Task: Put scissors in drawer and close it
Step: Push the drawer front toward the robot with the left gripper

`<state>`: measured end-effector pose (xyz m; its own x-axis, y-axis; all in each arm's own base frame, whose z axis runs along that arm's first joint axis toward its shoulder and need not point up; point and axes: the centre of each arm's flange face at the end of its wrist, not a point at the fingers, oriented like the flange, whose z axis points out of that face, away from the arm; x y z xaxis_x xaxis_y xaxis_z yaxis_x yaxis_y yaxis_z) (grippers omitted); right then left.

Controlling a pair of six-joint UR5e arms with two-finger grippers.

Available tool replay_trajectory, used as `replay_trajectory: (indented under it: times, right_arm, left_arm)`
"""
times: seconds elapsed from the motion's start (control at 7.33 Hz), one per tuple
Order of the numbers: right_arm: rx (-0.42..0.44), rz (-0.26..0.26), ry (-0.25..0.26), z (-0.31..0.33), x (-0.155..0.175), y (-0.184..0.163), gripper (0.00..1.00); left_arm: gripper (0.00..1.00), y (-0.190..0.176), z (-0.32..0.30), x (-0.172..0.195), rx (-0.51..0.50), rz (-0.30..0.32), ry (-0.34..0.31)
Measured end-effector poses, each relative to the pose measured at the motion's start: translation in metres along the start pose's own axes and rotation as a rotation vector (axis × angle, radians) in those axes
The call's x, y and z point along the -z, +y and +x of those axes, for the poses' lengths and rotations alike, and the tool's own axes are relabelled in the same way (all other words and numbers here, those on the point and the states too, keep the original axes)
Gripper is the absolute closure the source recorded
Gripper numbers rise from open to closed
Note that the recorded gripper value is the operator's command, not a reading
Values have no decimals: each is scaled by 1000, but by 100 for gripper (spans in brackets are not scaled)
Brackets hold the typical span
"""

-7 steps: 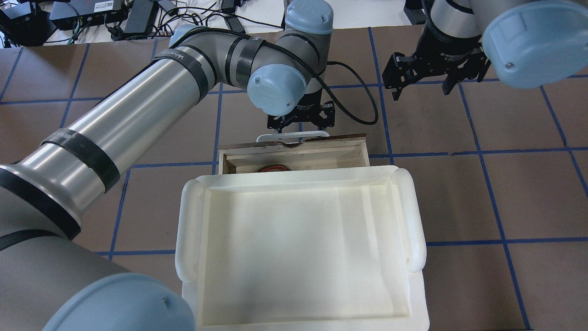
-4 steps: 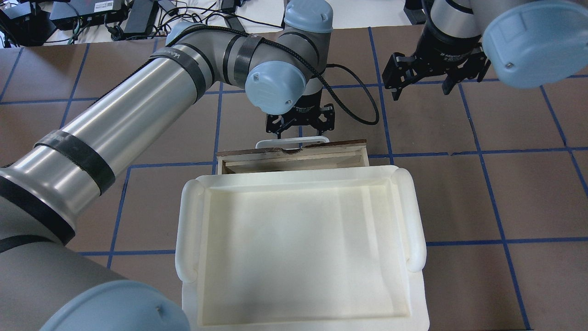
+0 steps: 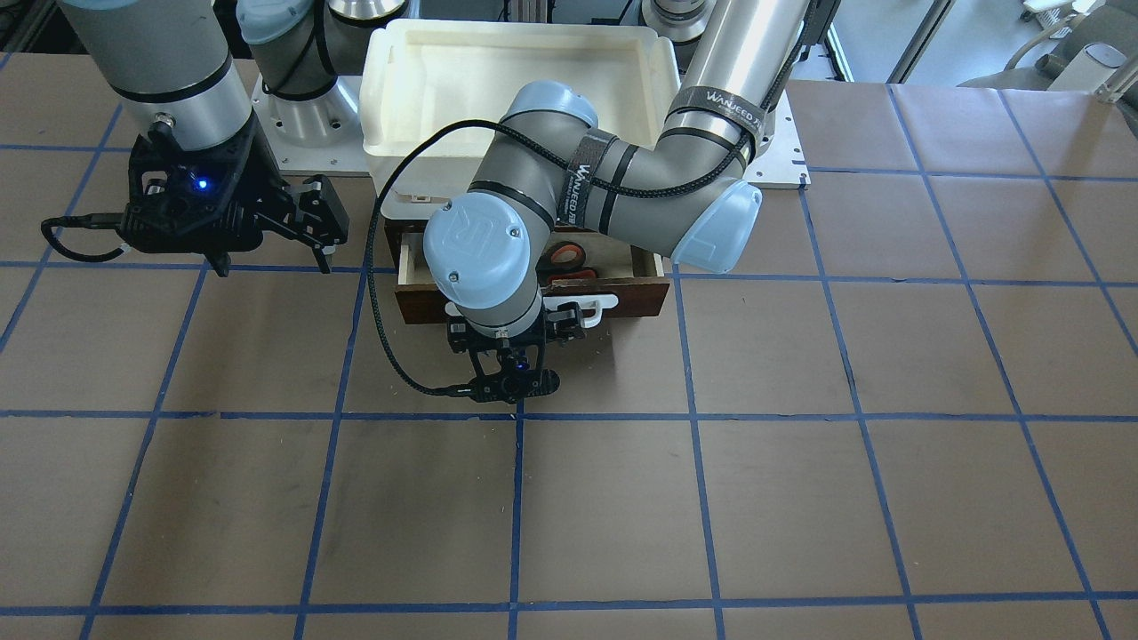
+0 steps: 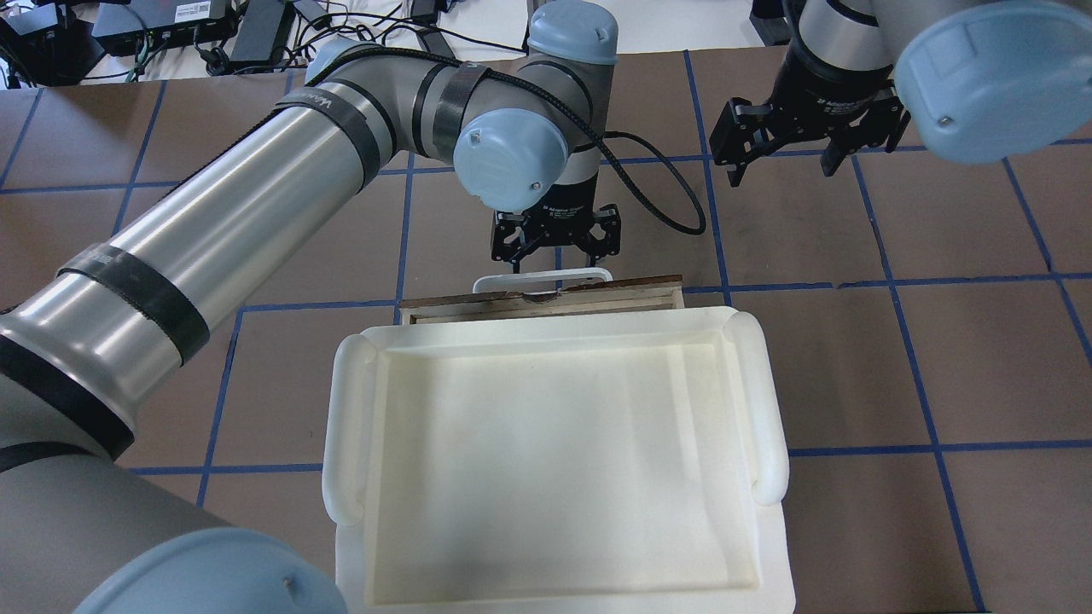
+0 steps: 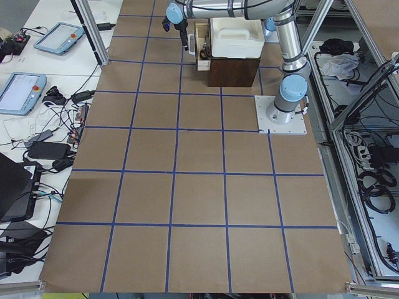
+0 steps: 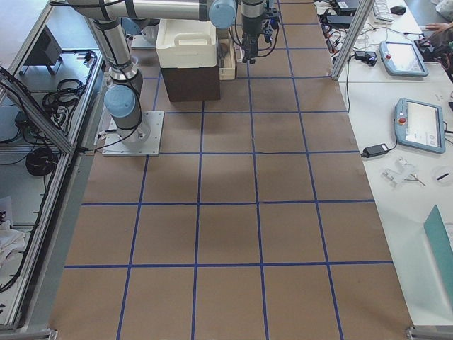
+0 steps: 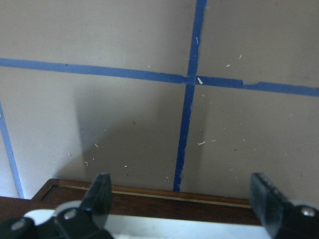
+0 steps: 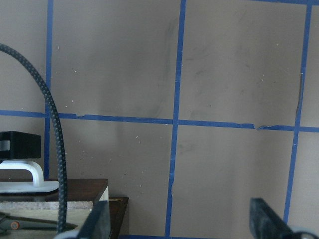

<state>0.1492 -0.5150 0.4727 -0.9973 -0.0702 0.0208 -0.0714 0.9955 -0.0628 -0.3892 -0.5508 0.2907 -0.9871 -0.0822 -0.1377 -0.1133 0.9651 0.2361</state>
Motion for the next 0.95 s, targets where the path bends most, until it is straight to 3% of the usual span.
replay_trajectory:
  times: [0.95]
  right_arm:
    - [-1, -2, 0, 0, -1, -1, 0]
  left_arm:
    - [0, 15, -6, -20, 4, -81, -22]
